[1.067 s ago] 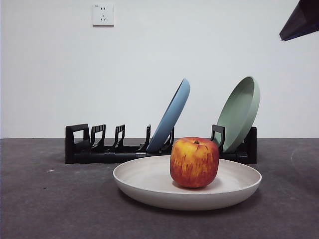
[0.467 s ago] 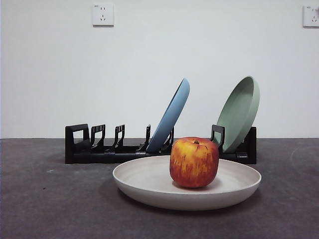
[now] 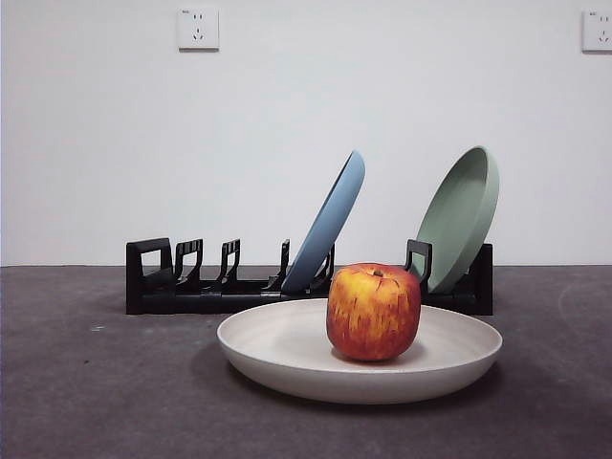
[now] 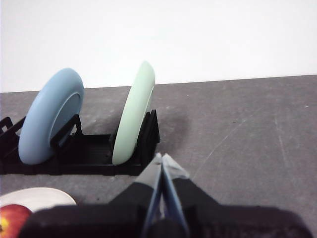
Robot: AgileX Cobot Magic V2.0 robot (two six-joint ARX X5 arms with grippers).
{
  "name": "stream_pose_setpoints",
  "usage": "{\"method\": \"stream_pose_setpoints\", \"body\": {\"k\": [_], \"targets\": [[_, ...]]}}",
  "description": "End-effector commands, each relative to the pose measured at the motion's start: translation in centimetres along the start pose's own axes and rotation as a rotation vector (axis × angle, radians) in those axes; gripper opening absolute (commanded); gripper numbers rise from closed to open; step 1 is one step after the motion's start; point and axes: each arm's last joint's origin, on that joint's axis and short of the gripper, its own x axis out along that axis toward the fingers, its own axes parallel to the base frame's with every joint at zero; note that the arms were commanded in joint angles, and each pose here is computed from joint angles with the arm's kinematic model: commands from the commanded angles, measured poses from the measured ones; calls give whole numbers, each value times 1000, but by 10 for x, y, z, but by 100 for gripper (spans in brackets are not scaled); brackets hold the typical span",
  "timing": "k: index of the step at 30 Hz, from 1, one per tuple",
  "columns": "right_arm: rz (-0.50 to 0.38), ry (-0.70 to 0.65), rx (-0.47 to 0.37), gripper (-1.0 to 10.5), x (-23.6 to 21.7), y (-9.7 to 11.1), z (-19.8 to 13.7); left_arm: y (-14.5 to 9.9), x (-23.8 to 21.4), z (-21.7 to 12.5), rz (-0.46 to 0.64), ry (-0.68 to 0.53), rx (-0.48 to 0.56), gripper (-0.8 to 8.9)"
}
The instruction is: Take the yellow plate from the plate rack,put the plate on the table,take the apple from the table,put the apple in the plate
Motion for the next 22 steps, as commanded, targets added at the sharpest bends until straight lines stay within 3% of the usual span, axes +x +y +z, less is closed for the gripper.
{"method": "stream_pose_setpoints", "body": {"k": [1,11,22], "targets": [[11,2,-7,-16,4,0,-21,0,1,-4,5,8,-7,-3],[34,50,8,-16,11,0,-62,0,1,-4,5,8,-7,-3],[40,91,12,-16,11,0,-66,0,1,-4,5,8,-7,-3]]}}
